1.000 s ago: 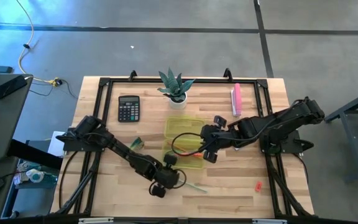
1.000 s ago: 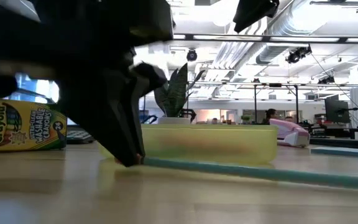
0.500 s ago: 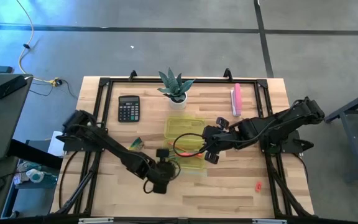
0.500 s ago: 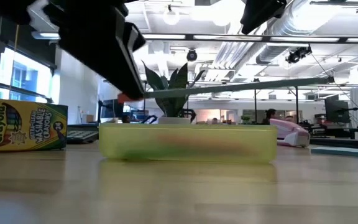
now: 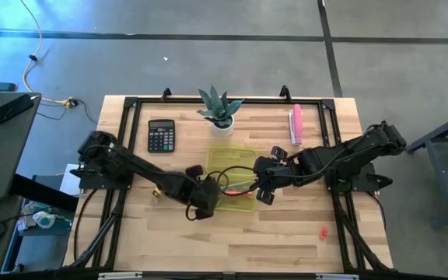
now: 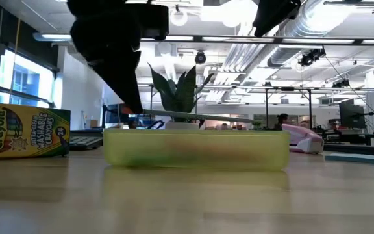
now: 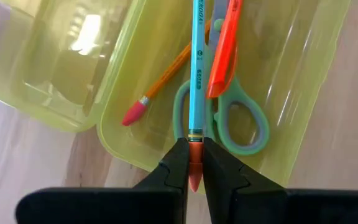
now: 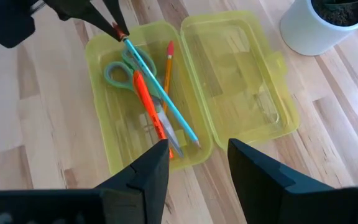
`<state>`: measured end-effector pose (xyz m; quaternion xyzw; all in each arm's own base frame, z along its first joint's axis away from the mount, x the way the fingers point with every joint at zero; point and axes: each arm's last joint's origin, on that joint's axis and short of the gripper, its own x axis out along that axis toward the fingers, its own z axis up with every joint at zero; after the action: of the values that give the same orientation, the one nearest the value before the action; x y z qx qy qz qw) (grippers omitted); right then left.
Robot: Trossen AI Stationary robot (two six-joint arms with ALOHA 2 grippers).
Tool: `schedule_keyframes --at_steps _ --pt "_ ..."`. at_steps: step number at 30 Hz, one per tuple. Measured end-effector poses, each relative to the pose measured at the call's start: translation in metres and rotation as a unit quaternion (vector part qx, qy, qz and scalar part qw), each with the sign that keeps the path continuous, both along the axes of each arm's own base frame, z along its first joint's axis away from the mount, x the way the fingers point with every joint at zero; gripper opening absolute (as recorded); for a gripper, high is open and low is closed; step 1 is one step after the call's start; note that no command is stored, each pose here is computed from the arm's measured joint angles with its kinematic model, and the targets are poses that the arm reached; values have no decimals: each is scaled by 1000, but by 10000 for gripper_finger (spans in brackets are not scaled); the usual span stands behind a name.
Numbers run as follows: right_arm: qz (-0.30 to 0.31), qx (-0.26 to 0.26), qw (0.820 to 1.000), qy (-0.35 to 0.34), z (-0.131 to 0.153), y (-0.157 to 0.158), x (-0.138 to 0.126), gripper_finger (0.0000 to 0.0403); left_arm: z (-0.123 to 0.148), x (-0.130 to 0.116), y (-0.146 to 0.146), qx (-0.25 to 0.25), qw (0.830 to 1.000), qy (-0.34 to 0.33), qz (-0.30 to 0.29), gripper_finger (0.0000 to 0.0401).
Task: Pack school essentials
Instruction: Put the blue pencil into the yellow box
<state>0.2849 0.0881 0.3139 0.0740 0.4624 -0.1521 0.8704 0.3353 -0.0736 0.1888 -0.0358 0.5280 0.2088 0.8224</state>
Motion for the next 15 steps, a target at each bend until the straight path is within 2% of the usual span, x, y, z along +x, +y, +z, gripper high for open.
schedule_keyframes --at_steps 5,15 --pt "0 0 1000 2 0 0 0 154 0 2 10 -40 999 8 7 20" --pt "-10 6 1000 3 0 0 -1 154 -1 5 27 -76 997 15 28 24"
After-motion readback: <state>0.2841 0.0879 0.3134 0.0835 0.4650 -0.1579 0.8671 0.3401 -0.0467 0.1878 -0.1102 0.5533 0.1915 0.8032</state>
